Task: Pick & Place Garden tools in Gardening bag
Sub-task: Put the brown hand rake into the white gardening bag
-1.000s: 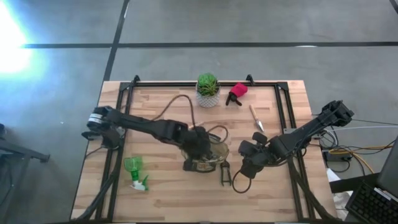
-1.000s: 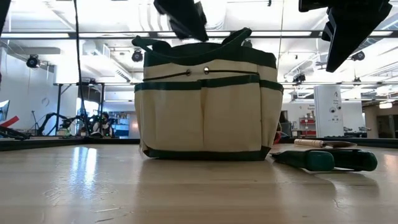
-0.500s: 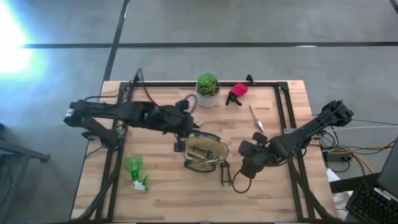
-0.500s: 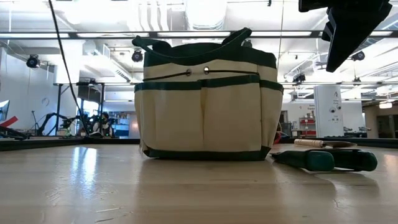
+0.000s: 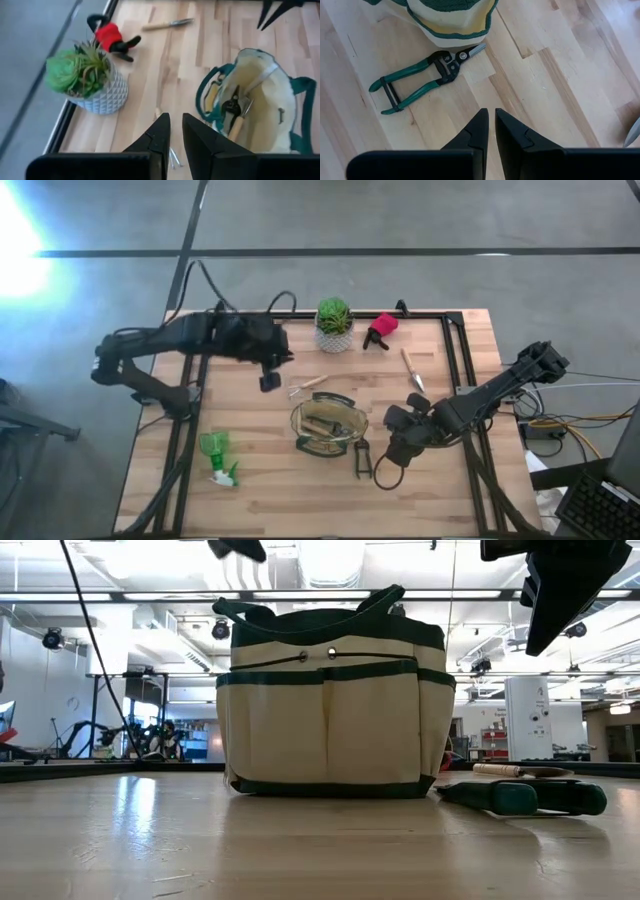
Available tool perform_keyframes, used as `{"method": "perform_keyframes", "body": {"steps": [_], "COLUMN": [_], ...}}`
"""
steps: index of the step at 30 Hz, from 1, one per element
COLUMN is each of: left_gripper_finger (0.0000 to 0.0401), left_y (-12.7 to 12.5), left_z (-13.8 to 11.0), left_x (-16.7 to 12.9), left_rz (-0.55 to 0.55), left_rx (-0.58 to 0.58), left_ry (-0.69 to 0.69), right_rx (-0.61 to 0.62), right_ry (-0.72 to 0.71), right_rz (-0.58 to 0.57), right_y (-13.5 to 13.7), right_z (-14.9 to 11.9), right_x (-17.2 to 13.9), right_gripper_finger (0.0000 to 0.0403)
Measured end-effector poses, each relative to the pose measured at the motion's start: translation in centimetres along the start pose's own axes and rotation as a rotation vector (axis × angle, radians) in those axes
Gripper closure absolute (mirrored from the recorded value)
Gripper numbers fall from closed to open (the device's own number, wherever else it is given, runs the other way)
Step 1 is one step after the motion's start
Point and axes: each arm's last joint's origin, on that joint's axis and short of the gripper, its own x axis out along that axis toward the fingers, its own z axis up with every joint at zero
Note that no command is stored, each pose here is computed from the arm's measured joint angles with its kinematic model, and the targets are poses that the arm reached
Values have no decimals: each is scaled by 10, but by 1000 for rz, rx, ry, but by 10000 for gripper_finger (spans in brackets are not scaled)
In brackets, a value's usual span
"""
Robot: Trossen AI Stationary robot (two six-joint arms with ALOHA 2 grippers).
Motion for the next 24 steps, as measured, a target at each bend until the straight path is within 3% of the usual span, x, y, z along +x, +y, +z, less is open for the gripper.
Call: {"method": "perform_keyframes", "body": {"steps": [4, 7, 11, 18, 24], "left_gripper_finger": [348, 344, 308, 225, 207], "left_y": [26, 45, 63, 68, 68], "left_z": [0, -2, -6, -14, -21], "left_x": [20, 38, 66, 126, 159], "left_rz": [-31, 3, 33, 7, -10], "left_rx": [-21, -32, -72, -71, -39], "left_ry": [50, 100, 176, 299, 368], "right_rx": [2, 2, 6, 109, 212], "right_ry": [2, 3, 14, 18, 18], "right_rz": [1, 1, 7, 4, 1], "right_y": [0, 0, 0, -1, -2], "right_z": [0, 0, 0, 1, 1], "right_x": [0, 0, 0, 1, 1], "right_gripper_finger": [376, 376, 376, 376, 376]}}
